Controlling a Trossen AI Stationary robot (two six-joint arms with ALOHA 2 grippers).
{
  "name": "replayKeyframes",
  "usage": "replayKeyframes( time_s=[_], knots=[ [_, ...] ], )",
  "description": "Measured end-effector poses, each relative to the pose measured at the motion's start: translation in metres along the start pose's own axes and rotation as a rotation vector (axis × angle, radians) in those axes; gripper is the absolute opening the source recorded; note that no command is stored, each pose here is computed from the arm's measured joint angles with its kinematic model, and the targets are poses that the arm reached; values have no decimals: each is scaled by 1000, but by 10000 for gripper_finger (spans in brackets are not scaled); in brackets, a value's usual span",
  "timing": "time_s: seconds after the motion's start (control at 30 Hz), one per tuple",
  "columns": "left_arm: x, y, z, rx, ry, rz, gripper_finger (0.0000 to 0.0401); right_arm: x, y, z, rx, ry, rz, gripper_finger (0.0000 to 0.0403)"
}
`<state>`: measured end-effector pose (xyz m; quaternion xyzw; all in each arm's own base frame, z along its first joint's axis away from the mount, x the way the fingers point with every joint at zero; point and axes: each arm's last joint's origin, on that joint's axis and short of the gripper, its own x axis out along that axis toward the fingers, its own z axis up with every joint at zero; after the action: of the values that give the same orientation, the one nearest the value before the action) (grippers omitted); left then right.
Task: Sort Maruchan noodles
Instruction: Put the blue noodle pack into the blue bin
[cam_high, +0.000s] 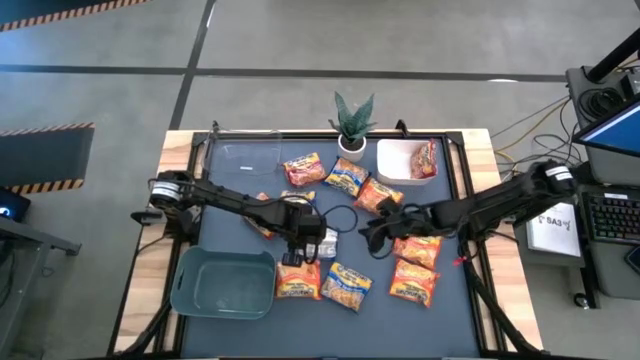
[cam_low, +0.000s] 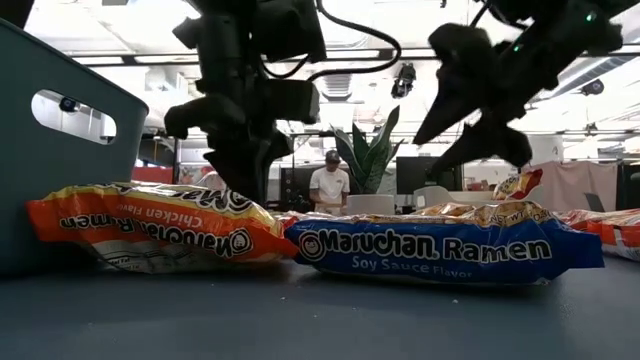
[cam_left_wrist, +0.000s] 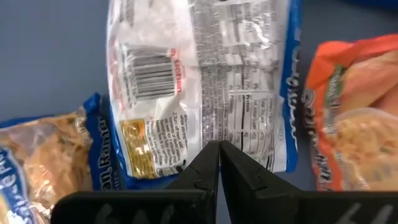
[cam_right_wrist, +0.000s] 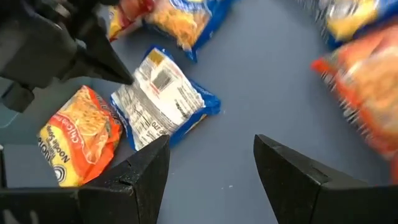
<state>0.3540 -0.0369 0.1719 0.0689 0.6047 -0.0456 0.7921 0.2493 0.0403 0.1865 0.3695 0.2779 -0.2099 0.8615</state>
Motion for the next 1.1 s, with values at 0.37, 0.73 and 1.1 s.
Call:
replayKeyframes(
  time_s=[0.37, 0.73, 1.1],
  knots=[
    [3, 0, -7, 6, 23, 7, 0, 34, 4, -13, 94, 44, 62, 219],
    [-20, 2, -8, 15, -26, 30, 0, 37, 10, -11, 122, 41, 101, 278],
    [-5, 0, -23, -19, 9, 22, 0, 55, 26, -8, 73, 56, 108, 302]
  ],
)
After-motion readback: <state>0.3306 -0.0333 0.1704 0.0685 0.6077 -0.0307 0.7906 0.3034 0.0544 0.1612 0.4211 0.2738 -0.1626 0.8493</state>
